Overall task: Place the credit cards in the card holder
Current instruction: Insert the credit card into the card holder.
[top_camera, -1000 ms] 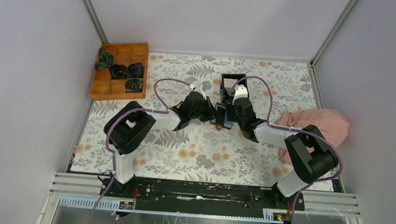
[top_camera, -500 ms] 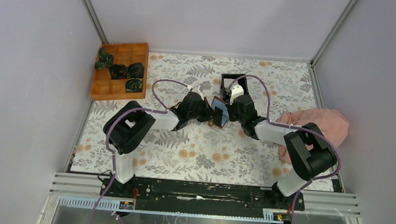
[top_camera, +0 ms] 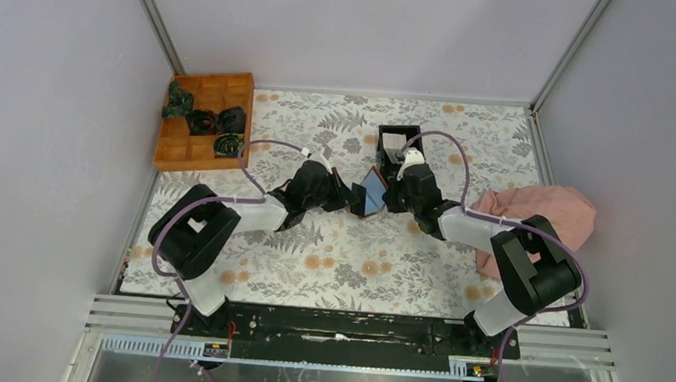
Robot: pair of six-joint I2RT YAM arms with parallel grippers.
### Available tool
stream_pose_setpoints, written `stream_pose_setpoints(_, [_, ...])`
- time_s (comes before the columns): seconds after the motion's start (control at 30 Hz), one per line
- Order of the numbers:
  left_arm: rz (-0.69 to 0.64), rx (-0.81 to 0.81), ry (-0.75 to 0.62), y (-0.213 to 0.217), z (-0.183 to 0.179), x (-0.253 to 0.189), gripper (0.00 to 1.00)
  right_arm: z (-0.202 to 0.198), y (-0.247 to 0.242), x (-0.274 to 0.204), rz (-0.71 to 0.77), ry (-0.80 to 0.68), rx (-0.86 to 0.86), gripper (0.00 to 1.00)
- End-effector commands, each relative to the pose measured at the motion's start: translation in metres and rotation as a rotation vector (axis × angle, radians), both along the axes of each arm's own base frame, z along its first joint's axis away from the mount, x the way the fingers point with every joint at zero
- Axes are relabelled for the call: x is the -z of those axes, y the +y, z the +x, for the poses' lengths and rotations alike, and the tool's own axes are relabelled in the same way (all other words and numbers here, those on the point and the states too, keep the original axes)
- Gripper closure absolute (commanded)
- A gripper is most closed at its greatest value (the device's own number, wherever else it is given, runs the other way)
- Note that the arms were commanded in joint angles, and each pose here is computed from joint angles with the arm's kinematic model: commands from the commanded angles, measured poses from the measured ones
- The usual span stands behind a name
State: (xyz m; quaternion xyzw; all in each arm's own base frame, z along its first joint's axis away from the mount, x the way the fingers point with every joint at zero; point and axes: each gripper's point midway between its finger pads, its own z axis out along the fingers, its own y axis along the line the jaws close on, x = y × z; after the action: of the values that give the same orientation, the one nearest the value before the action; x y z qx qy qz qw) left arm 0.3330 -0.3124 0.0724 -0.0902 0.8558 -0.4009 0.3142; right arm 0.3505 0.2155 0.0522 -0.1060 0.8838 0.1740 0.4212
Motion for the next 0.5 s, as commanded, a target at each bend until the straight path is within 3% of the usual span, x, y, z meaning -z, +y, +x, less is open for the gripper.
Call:
stream_pose_setpoints(0.0, [0.01, -0.035, -0.033, 0.012, 0.0, -0.009, 1.0, -0.023, 0.008, -0.003, 0.169, 0.128, 0.119, 1.0])
stream_pose_setpoints(0.47, [-0.017, -0.089, 0.012, 0.02, -0.006, 0.006, 1.0, -0.067, 0.022, -0.013, 0.266, 0.156, 0.334, 1.0])
